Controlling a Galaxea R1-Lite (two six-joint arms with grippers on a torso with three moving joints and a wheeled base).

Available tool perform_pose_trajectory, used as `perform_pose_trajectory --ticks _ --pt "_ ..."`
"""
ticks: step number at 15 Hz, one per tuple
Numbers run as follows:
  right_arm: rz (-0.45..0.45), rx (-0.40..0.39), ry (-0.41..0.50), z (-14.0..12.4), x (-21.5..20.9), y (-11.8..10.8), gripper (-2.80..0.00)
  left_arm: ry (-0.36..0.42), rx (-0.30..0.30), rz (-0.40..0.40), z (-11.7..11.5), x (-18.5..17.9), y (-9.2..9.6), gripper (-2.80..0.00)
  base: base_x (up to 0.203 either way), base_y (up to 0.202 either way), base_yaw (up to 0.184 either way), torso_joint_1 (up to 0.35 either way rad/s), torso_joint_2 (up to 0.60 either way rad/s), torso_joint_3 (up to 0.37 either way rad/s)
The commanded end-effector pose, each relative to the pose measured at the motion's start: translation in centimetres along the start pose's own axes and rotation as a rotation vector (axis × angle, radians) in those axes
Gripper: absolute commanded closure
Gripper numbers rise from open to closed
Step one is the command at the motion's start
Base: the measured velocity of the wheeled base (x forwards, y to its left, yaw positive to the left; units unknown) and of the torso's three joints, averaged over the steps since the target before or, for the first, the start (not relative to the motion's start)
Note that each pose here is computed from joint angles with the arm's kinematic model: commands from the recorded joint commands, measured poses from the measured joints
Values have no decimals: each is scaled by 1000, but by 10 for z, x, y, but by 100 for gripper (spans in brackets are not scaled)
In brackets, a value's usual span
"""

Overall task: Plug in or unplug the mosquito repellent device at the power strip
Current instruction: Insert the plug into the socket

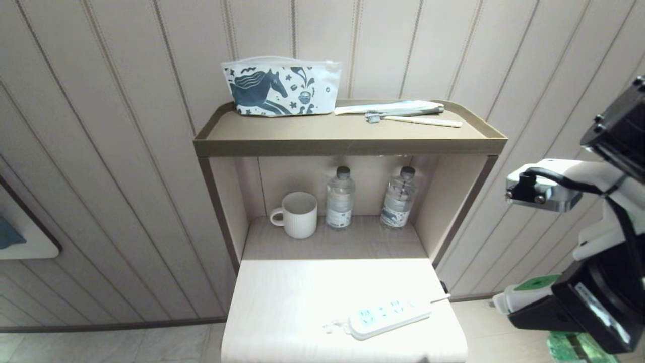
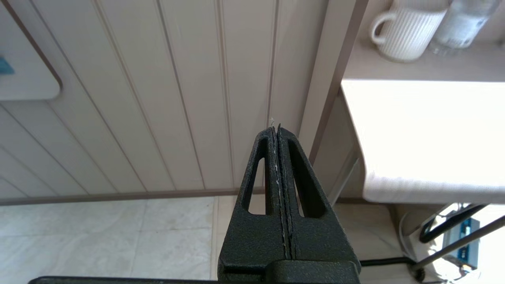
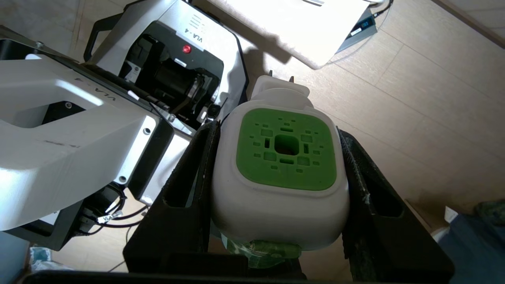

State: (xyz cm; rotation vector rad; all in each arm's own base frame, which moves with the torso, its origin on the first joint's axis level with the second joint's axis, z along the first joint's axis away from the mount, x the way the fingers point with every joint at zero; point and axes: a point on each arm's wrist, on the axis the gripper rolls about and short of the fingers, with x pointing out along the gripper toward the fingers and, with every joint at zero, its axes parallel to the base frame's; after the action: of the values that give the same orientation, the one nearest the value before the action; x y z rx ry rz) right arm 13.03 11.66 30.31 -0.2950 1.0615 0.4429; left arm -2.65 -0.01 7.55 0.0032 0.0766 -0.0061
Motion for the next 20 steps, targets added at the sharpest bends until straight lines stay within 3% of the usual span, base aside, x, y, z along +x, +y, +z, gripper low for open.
perform_pose_trajectory --ticks 1,5,7,14,17,20 --pt "-3 -1 15 0 2 0 0 0 0 0 0 0 0 0 0 0 0 283 -608 -320" --pt "-4 -5 27 1 5 1 0 0 0 0 0 0 0 0 0 0 0 250 -513 -270" --pt "-12 -36 78 1 18 3 0 1 0 1 0 0 0 0 0 0 0 93 -207 -98" --pt "-72 -53 279 43 107 4 0 0 0 1 0 0 0 0 0 0 0 5 -8 -5" --pt "-73 -74 312 57 146 7 0 0 0 0 0 0 0 0 0 0 0 0 0 0" --pt "-78 -79 334 72 179 -7 0 0 0 0 0 0 0 0 0 0 0 0 0 0"
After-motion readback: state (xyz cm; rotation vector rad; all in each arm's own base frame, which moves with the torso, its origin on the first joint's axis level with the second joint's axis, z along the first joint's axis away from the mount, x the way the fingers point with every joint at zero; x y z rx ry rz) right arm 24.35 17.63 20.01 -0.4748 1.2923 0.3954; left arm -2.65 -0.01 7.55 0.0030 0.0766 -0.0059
